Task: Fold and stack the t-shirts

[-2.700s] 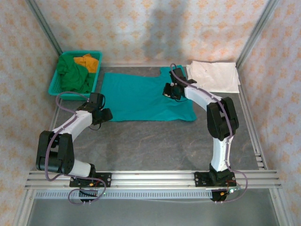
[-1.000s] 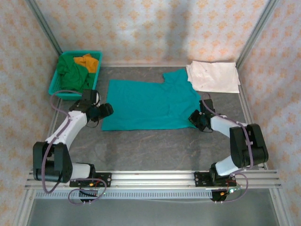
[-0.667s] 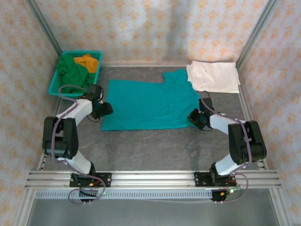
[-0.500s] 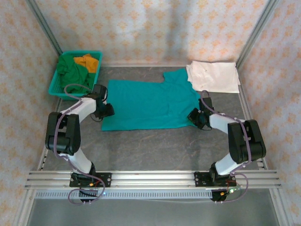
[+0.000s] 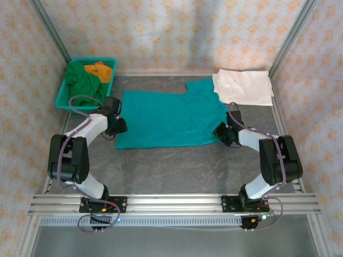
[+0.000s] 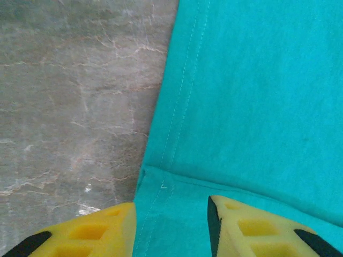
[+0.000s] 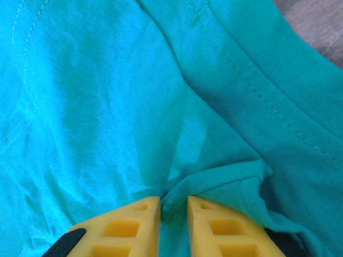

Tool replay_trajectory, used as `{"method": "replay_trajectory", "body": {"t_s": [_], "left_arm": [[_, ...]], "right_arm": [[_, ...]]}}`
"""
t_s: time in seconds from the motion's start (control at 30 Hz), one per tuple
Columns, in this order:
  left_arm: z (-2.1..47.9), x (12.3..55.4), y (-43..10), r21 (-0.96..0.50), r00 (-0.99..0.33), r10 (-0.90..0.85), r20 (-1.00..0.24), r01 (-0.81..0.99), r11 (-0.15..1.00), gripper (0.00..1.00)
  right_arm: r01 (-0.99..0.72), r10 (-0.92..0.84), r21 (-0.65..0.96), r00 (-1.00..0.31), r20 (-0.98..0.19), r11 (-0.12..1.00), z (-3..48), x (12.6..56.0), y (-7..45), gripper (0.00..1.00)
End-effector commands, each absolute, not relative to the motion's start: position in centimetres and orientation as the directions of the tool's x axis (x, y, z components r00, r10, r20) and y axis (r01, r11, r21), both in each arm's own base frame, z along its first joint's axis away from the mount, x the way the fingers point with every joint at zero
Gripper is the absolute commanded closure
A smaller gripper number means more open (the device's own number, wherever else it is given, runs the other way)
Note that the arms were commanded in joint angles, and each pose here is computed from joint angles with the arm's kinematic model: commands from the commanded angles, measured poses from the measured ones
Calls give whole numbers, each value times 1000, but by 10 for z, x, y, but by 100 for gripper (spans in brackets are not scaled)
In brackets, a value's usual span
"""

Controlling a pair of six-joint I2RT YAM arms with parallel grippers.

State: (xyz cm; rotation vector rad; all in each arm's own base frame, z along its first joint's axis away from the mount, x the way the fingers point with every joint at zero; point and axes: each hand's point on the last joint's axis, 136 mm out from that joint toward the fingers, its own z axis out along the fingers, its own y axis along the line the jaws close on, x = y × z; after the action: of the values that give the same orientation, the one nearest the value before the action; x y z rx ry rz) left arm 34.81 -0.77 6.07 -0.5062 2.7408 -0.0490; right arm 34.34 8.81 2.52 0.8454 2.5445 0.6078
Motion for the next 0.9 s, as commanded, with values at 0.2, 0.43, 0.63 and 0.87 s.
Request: {"method": "replay_trajectory", "body": {"t_s": [0.2,0.43,0.63,0.87], "left_arm": [[36,327,-7,-65,-894,-362,-265,-358,931,61],[38,331,-7,-78,-887,-362,-285,-355,932,86],[50,333,-5,-73,-878,-361,-314,-357,931,100],[54,333,4,-34,-870,-360,-338,-371,928,100]], "right_arm": [[471,631,496,-744,-221,730,20,344,85,79],[469,629,496,-744,-223,731,21,345,85,79],[472,631,492,-741,-228,732,22,343,84,79],[469,633,497,-739,-231,730,23,345,84,79]]}}
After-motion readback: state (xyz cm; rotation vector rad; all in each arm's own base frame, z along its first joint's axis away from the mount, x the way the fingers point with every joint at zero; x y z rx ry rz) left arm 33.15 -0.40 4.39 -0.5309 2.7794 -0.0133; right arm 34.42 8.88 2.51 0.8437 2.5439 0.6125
